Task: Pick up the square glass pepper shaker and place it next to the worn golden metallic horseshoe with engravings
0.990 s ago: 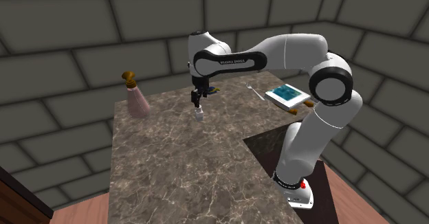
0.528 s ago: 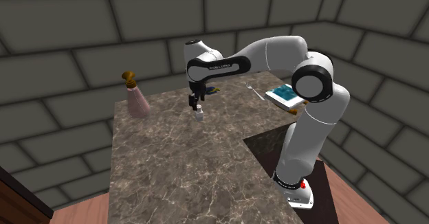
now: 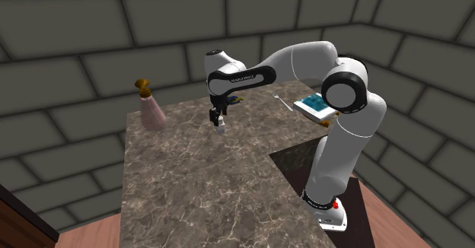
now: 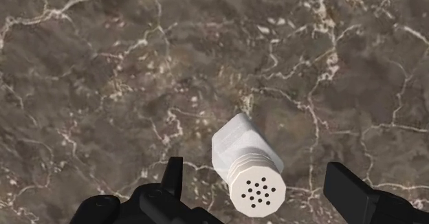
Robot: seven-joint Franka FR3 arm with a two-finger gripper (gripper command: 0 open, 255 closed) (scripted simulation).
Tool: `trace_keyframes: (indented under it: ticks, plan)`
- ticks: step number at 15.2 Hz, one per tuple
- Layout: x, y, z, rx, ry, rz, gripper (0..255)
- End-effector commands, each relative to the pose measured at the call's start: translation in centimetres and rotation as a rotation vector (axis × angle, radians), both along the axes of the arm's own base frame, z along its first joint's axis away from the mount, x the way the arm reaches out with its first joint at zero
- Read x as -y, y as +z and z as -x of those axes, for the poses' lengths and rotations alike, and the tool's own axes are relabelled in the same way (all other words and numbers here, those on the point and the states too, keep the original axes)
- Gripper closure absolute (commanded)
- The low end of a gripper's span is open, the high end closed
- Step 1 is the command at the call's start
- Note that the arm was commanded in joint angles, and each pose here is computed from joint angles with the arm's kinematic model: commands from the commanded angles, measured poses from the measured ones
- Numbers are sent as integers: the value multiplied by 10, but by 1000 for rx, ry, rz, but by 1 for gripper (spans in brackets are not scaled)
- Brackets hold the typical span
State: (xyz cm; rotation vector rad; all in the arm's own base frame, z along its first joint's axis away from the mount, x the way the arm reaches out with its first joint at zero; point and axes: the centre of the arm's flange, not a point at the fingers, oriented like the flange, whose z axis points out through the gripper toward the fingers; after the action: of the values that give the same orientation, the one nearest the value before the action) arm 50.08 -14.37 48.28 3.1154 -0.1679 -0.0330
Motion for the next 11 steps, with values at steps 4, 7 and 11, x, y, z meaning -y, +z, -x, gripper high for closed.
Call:
trace_keyframes:
  ticks: [4,7,11]
  plan:
    - [0,0,0,0,0,0,255]
    - [0,0,0,0,0,0,255]
    - [0,0,0,0,0,0,255]
